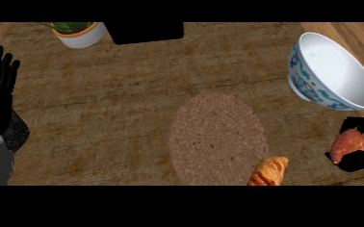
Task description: Pick the sweet potato from the placemat and place it in the bowl
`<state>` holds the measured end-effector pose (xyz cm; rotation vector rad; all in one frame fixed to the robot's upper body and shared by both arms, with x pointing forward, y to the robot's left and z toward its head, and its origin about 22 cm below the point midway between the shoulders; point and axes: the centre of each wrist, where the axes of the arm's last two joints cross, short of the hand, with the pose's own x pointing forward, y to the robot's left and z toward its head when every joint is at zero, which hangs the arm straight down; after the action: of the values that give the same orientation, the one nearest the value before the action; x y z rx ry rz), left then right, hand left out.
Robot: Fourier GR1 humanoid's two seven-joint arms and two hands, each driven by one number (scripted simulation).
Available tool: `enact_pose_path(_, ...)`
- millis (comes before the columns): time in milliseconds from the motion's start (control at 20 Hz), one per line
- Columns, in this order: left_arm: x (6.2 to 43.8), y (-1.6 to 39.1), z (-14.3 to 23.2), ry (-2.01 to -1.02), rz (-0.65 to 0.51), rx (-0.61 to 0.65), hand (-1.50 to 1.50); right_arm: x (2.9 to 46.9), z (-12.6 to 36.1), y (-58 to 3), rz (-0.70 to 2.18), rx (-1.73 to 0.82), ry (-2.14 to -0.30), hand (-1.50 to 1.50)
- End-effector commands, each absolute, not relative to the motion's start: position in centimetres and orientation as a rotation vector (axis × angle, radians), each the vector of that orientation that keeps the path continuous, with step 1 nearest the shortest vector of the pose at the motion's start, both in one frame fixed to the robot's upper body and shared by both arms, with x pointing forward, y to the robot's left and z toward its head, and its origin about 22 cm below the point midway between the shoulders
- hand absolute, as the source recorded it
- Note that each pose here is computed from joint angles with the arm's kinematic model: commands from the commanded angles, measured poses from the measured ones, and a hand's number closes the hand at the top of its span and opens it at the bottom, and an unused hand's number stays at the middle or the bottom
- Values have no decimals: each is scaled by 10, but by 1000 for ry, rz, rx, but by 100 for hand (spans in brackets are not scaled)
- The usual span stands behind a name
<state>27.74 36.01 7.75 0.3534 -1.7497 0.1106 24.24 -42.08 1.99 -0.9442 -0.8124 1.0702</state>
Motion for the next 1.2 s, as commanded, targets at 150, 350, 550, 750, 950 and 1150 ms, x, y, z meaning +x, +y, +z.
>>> enact_pose_path(150,269,366,76,-1754,126,339,0,147,115,-579,861,-1238,-745,150)
enact_pose_path(350,271,356,76,-1771,87,314,0,95,161,-625,765,-1319,-827,150)
enact_pose_path(550,283,360,86,-1773,95,311,0,65,189,-642,732,-1242,-1097,150)
enact_pose_path(750,274,330,64,-1777,48,263,0,64,247,-650,697,-1282,-1228,150)
enact_pose_path(950,283,346,87,-1772,56,266,0,54,261,-650,631,-1167,-1376,150)
enact_pose_path(1150,292,327,85,-1778,32,278,0,68,266,-642,578,-1049,-1467,150)
